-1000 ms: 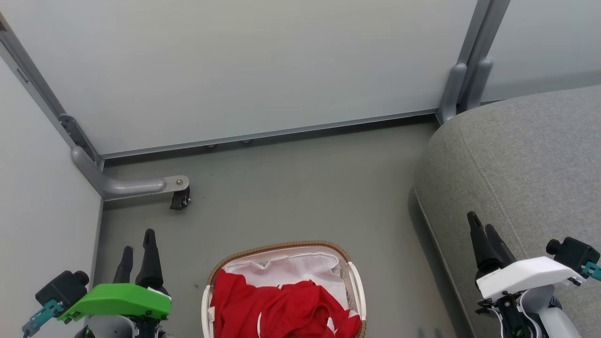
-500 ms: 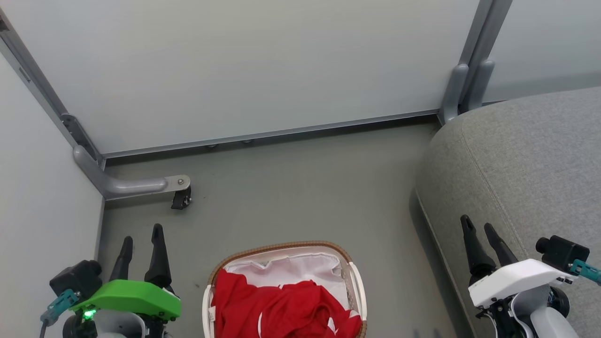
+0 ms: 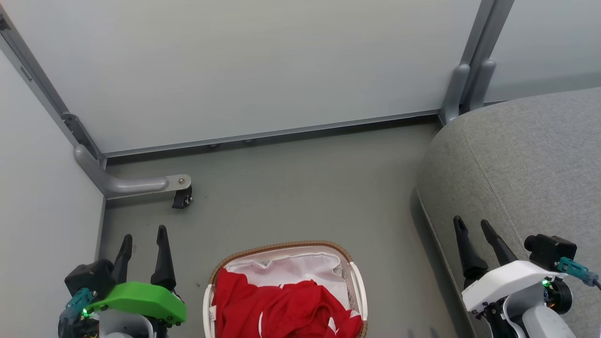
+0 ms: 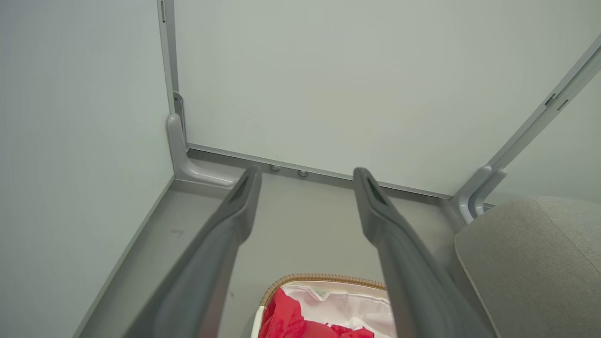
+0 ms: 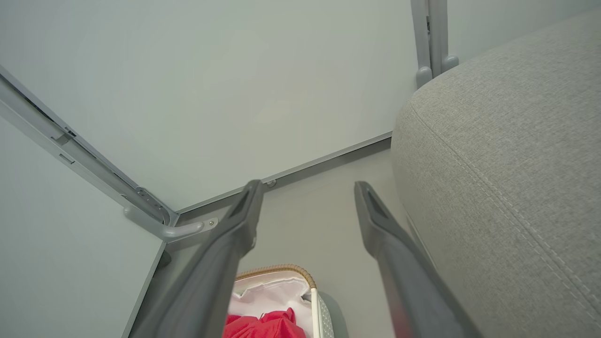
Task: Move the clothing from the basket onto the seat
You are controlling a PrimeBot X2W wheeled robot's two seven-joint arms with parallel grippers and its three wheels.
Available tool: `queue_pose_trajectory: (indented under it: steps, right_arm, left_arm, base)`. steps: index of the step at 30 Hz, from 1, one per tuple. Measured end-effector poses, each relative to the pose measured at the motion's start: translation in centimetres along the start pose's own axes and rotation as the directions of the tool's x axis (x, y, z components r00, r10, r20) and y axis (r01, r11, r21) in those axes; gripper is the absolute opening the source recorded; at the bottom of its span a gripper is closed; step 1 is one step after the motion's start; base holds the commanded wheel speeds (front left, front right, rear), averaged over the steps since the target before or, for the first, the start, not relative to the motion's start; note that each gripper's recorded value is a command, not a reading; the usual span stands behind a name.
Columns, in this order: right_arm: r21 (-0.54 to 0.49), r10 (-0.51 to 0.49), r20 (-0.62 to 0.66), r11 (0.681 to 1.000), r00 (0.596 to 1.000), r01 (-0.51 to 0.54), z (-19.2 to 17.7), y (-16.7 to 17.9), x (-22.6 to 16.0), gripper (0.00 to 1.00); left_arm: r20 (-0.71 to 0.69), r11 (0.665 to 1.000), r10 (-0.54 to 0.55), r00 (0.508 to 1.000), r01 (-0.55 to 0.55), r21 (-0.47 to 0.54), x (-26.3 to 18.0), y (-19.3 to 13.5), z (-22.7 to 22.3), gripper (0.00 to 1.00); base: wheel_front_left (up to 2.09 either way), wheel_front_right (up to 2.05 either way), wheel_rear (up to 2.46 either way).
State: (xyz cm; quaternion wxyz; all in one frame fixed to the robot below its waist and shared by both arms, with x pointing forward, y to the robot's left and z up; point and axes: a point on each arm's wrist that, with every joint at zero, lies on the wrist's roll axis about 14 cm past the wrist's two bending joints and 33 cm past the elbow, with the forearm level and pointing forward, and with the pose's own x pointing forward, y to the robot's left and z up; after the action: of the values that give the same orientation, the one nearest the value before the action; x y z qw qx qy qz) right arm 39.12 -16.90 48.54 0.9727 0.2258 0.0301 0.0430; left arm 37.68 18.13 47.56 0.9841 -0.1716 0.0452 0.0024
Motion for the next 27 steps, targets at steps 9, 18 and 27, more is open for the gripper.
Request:
queue_pose_trajectory:
  steps: [9,18,27]
  right_arm:
    - [-0.092,0.026,0.0,0.995,1.0,-0.026,-0.06,0.44,0.21,1.0]
    - [-0.174,0.043,-0.006,0.984,0.999,-0.043,-0.38,0.68,0.3,1.0]
    - [-0.246,0.055,-0.013,0.968,0.998,-0.057,-0.68,0.84,0.17,1.0]
  left_arm:
    - [0.014,0.996,-0.011,1.0,0.01,0.091,-0.07,-0.27,0.08,1.0]
    - [0.027,0.983,-0.03,0.999,0.024,0.184,-0.16,-0.52,0.19,1.0]
    - [0.043,0.966,-0.046,0.998,0.034,0.258,-0.41,-0.73,0.39,1.0]
  base:
    - [0.0,0.0,0.0]
    - [0.0,0.0,0.0]
    - [0.0,0.0,0.0]
